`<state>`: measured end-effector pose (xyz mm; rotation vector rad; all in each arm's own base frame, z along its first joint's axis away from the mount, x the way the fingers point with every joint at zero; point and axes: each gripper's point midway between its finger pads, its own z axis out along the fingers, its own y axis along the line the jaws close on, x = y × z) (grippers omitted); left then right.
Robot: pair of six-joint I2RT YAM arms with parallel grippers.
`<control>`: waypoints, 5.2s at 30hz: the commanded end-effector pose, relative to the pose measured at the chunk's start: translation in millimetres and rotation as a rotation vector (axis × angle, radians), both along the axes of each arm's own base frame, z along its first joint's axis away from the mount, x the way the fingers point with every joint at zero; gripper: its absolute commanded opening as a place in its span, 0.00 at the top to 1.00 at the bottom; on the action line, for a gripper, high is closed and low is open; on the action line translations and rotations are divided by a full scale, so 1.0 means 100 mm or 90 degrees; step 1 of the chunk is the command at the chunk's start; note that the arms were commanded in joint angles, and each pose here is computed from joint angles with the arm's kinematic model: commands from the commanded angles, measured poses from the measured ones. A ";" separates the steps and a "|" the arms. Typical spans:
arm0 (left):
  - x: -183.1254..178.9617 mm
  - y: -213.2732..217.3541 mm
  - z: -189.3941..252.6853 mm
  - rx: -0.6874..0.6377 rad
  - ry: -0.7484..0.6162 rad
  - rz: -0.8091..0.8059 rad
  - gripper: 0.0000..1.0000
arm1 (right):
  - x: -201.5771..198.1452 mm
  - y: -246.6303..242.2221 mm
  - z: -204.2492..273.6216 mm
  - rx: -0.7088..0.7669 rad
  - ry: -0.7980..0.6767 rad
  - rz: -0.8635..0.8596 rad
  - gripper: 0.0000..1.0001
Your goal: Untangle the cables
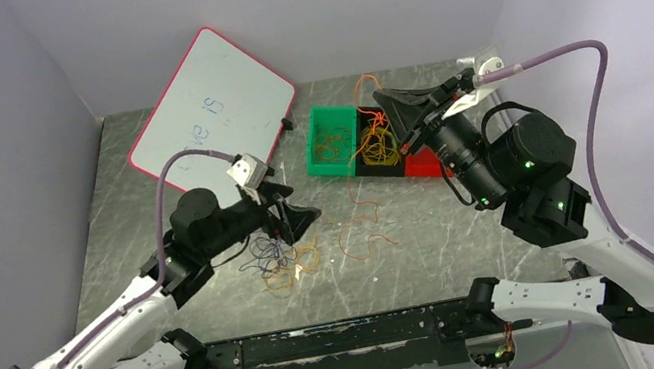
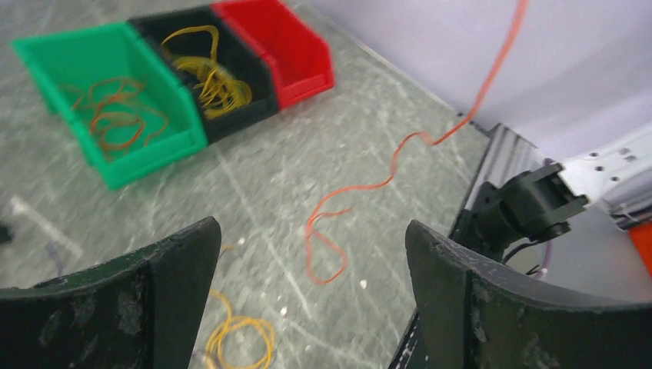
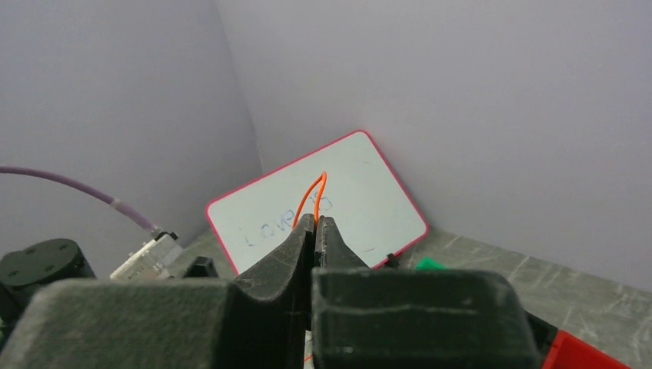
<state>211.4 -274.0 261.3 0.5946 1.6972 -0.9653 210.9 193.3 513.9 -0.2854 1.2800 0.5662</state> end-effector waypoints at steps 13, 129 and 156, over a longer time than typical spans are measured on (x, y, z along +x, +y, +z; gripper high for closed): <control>-0.21 -0.69 0.49 -0.166 -0.113 -0.197 0.09 | 0.03 -0.13 0.37 0.240 0.002 -0.021 1.00; -0.17 -0.47 1.87 0.001 -0.231 -0.160 0.93 | -0.13 0.93 -1.41 -0.142 -0.108 0.264 0.28; -0.16 -0.39 1.97 -0.012 -0.246 -0.132 0.93 | 0.03 1.05 -1.54 -0.101 -0.062 0.247 0.94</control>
